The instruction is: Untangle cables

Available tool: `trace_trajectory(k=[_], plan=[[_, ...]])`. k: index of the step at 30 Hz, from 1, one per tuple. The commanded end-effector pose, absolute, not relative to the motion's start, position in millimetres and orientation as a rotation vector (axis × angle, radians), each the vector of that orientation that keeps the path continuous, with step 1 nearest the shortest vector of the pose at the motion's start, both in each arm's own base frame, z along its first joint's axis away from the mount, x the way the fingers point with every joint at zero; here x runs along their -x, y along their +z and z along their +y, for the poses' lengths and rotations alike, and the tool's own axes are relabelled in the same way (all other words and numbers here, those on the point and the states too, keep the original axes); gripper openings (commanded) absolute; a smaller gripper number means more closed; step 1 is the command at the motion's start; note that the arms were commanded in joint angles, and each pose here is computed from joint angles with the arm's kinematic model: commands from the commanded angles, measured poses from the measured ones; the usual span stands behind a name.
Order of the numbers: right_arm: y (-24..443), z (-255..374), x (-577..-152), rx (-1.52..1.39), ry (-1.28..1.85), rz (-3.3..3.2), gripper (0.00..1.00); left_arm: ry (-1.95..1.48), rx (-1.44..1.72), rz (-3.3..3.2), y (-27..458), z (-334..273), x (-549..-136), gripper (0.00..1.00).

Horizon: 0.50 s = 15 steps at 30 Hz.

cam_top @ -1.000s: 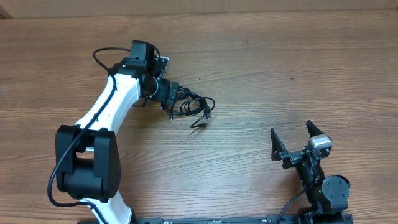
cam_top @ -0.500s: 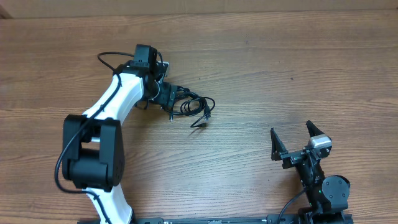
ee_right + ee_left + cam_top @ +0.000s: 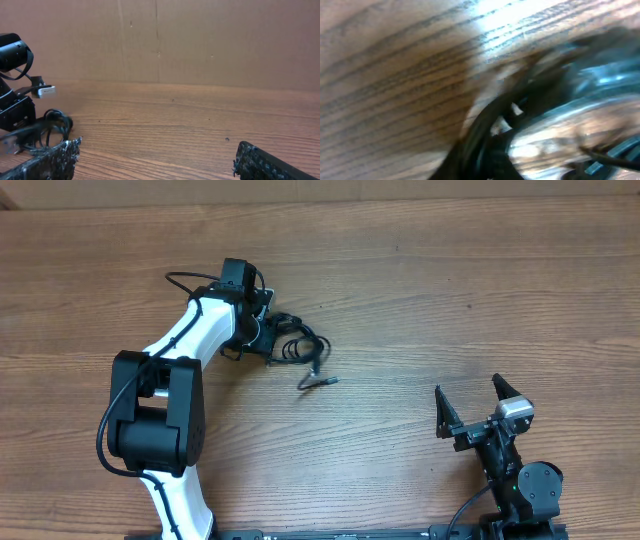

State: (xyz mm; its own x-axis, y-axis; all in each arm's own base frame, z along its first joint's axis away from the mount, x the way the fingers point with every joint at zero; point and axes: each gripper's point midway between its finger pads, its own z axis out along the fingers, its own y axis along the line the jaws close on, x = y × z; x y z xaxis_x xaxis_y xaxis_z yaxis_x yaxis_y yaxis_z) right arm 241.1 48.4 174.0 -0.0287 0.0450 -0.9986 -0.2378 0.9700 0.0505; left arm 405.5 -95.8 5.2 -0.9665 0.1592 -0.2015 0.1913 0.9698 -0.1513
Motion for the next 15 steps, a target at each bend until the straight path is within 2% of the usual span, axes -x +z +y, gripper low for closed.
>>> trace_trajectory(k=[1,9,14,15], plan=[[172,46,-242,0.137,0.223,1.585,1.0,-0.327,-0.269,2.962,-4,-104,-397,0.04],[172,46,-242,0.137,0.223,1.585,1.0,-0.45,-0.326,2.959,16,-117,-392,0.04],[172,46,-242,0.137,0.223,1.585,1.0,-0.422,-0.484,2.814,67,-119,-403,0.04],[172,46,-242,0.137,0.223,1.585,1.0,-0.398,-0.573,2.723,92,-120,-406,0.04]])
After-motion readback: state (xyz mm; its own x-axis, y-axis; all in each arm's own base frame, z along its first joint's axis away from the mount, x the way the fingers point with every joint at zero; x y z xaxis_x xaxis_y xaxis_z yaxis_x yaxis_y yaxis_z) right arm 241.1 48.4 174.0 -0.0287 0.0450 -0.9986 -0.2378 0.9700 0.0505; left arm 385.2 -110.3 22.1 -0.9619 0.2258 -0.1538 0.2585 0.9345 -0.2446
